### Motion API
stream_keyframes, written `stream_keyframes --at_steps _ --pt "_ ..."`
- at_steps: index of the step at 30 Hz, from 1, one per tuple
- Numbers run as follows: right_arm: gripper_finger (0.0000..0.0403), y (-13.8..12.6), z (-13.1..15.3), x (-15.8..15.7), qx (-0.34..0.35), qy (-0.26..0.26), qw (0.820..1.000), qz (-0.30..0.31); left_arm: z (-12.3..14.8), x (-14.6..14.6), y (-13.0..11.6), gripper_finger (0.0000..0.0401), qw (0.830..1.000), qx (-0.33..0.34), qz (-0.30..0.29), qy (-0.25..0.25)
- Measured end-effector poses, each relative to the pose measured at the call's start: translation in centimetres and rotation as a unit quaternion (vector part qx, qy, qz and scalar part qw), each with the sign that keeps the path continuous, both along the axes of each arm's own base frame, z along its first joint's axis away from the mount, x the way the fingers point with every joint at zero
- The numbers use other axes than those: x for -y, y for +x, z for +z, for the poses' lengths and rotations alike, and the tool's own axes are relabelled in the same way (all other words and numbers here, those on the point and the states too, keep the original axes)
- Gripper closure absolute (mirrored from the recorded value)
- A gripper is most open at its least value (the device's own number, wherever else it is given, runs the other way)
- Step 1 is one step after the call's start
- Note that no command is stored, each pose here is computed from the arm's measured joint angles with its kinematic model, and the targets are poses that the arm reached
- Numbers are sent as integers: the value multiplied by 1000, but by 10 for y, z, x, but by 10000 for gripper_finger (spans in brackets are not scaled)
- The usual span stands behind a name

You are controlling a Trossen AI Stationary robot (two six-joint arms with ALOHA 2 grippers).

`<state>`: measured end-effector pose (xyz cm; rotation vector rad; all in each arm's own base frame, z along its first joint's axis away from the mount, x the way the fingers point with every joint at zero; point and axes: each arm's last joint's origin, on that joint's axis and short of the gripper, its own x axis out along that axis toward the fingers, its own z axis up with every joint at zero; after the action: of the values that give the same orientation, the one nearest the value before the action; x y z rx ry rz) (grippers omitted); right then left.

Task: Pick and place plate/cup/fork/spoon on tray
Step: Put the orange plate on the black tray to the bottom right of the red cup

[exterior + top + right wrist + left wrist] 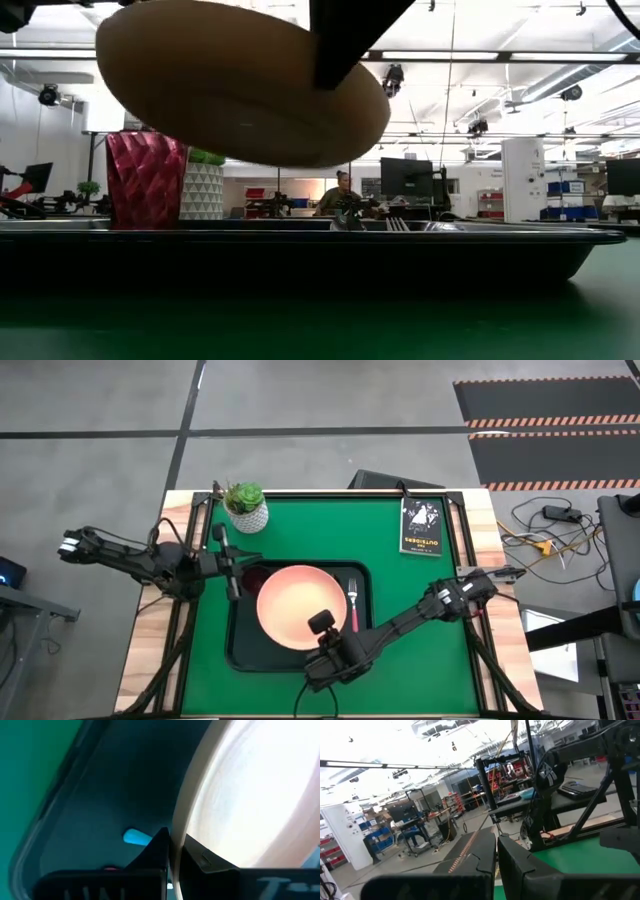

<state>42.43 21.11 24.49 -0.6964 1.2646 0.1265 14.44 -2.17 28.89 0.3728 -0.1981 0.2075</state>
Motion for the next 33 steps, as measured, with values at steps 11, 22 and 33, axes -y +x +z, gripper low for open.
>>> stream_keyframes --at_steps 11,22,33 --pt "394 -6 -1 -20 -1 26 999 31 1 0 -1 401 1000 4 0 -1" --pt "394 13 -30 -28 1 34 994 107 1 0 0 401 1000 5 0 -1" --pt "393 30 -54 -15 2 6 995 95 1 0 0 401 1000 8 0 -2"
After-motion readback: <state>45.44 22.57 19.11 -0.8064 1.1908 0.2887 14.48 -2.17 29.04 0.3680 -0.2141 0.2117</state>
